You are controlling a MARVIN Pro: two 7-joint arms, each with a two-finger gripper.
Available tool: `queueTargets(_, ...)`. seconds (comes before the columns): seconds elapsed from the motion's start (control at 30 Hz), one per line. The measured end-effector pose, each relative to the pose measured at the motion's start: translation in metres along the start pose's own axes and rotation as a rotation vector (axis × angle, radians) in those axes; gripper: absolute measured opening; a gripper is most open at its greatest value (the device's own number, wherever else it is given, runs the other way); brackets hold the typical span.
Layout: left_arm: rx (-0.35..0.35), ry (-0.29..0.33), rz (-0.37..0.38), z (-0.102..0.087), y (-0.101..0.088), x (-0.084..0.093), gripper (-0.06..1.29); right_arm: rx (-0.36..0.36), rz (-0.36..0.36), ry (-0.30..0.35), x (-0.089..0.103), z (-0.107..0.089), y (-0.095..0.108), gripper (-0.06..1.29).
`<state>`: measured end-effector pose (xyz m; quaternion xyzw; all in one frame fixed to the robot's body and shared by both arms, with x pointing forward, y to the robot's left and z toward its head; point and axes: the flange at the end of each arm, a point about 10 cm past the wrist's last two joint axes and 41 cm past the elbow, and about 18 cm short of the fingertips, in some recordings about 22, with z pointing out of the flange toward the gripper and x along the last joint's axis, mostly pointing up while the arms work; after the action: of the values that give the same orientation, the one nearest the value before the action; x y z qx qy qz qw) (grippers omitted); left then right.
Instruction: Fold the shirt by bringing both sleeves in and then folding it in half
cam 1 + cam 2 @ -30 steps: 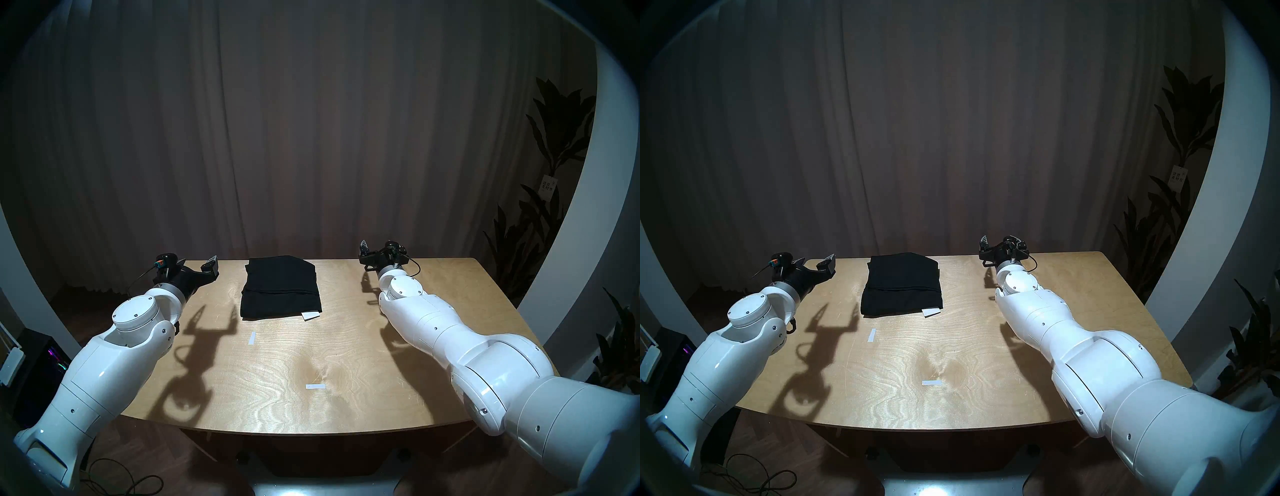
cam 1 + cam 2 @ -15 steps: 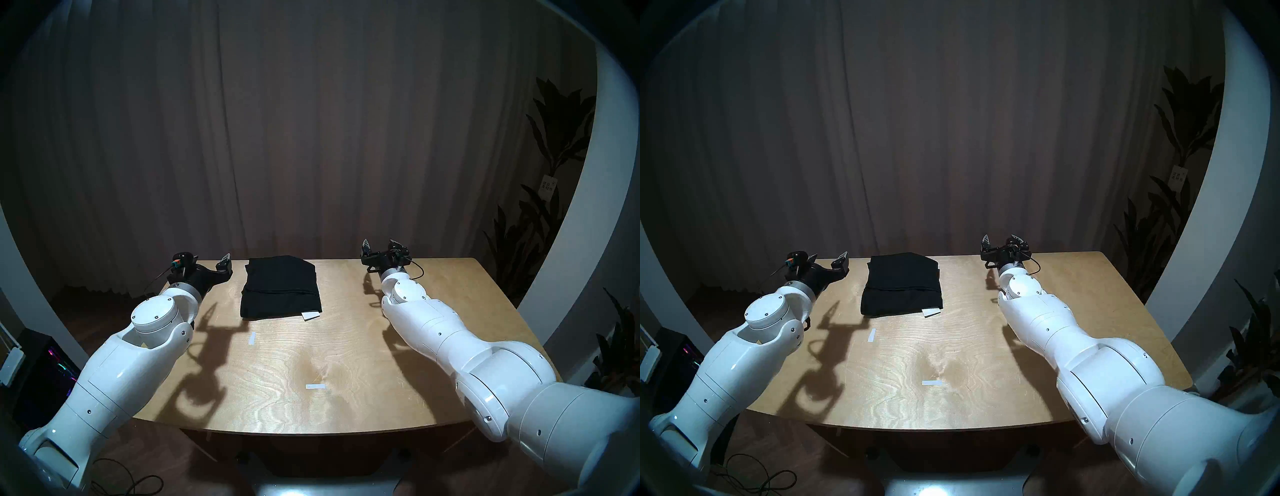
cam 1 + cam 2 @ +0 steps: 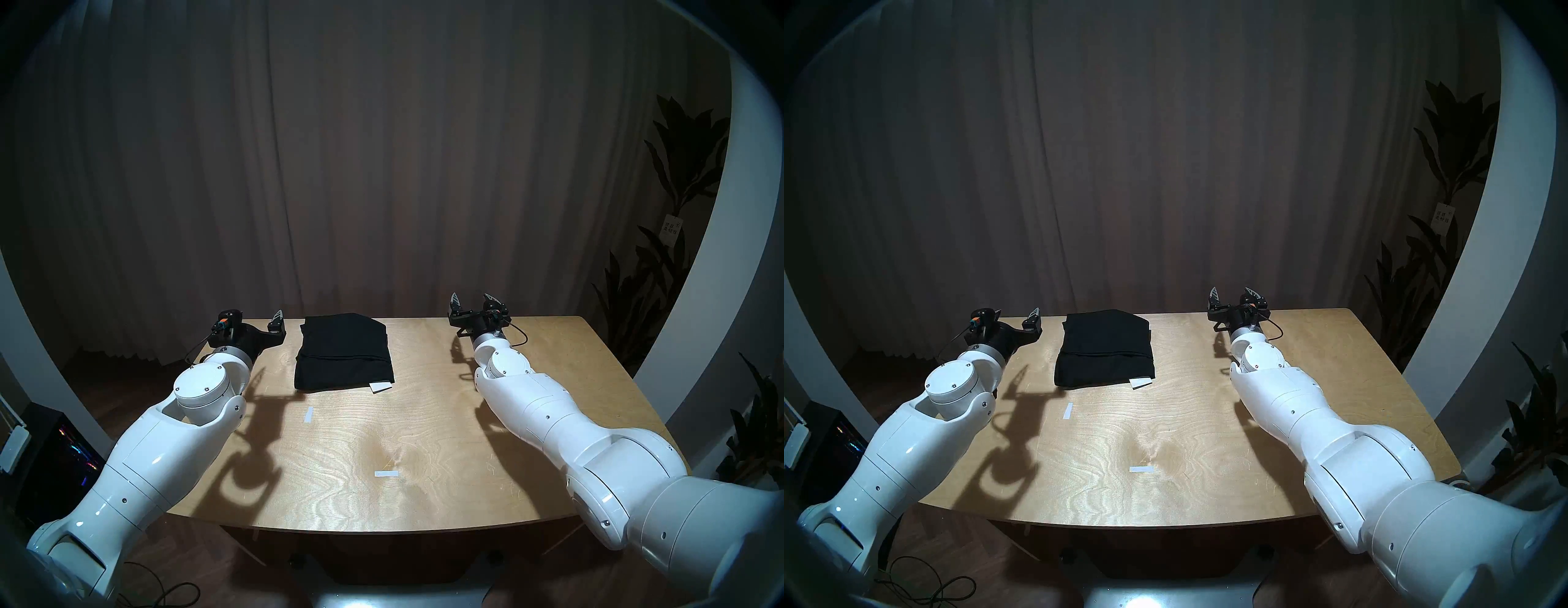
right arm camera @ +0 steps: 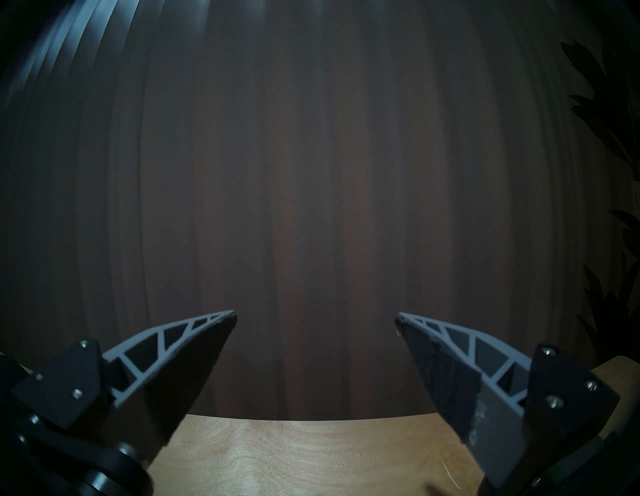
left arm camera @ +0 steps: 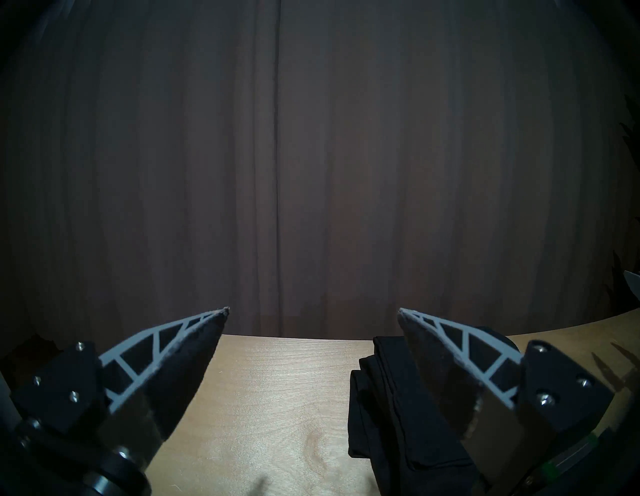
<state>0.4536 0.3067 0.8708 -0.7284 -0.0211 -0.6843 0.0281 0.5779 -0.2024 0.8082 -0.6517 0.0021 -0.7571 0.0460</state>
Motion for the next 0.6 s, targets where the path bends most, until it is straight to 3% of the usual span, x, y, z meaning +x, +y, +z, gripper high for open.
queueTargets(0.6,-0.031,0.080,0.008,0.011,0.012,0.011,1.24,0.038,0.030,0.077,0.006,-0.017,0.000,1.24)
